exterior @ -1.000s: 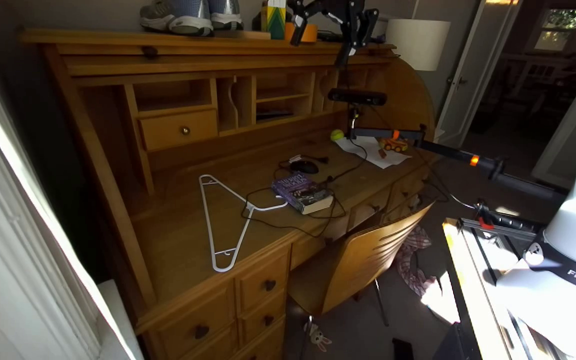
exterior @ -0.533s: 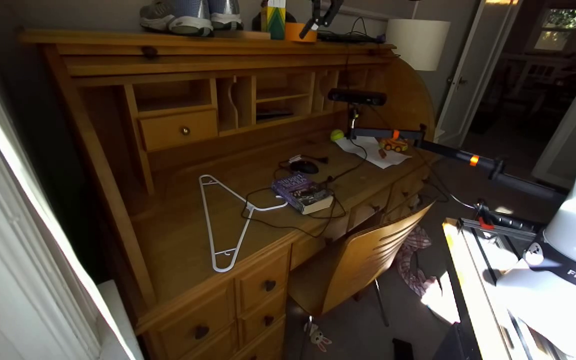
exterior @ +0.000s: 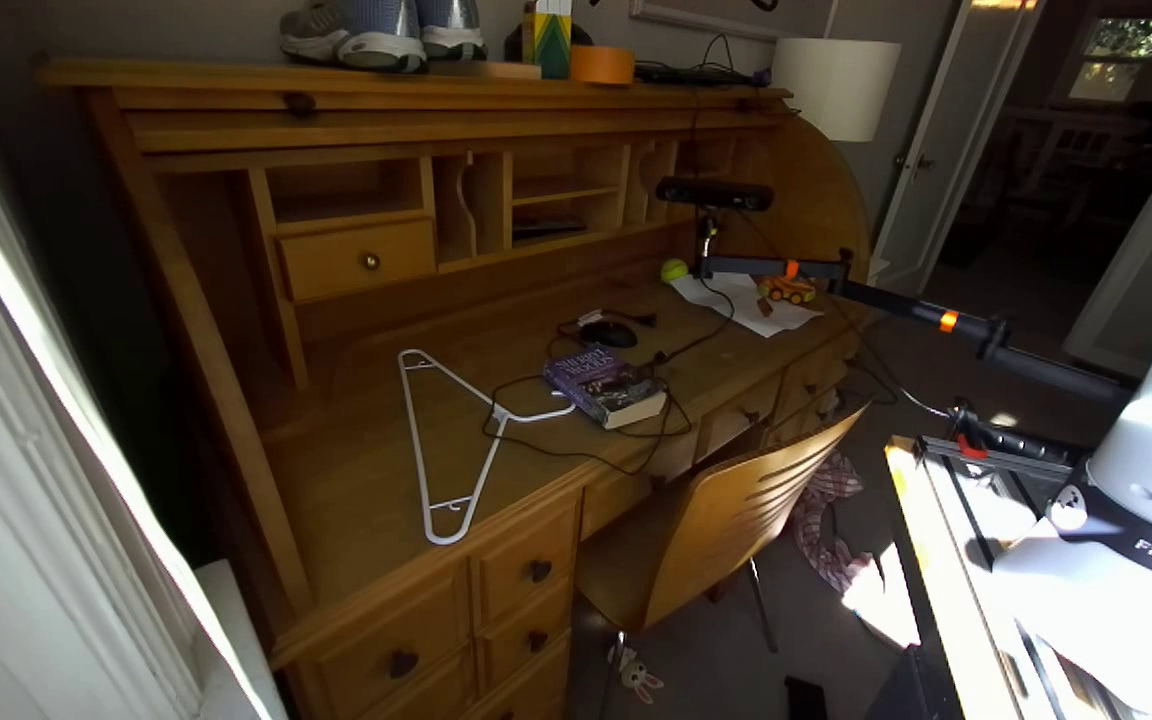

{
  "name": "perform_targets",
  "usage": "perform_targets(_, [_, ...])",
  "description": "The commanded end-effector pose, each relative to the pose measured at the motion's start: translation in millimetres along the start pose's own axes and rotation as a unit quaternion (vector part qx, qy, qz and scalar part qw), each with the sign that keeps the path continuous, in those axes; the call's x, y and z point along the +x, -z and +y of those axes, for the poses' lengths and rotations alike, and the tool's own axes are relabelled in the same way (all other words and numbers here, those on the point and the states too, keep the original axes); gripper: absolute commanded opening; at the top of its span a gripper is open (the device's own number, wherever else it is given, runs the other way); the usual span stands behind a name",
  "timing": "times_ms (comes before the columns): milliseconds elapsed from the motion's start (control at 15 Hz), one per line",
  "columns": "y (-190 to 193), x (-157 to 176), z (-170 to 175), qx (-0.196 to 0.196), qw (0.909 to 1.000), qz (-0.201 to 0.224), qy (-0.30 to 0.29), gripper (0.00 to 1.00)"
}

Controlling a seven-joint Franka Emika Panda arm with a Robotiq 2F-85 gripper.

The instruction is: Move the crayon box to the bottom part of the desk

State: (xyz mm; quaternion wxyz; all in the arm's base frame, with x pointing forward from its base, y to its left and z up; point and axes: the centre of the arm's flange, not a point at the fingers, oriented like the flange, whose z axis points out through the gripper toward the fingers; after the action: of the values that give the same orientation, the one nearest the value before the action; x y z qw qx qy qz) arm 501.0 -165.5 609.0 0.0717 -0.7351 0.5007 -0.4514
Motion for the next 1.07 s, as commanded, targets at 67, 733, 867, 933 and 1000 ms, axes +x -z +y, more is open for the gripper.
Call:
perform_targets(67, [-4, 15, 7, -0.012, 0.9988, 0.047, 0.007, 1.0])
perform_targets(733, [-20, 16, 1, -0.019, 0.9969, 0.076, 0.01, 1.0])
perform_targets(867, [-32, 19, -5, -0.025, 0.9937, 0.107, 0.022, 1.0])
perform_targets(933, [-39, 22, -8, -0.026, 0.9918, 0.122, 0.028, 1.0])
perform_targets(1000, [-45, 24, -10, -0.028, 0.9896, 0.137, 0.034, 1.0])
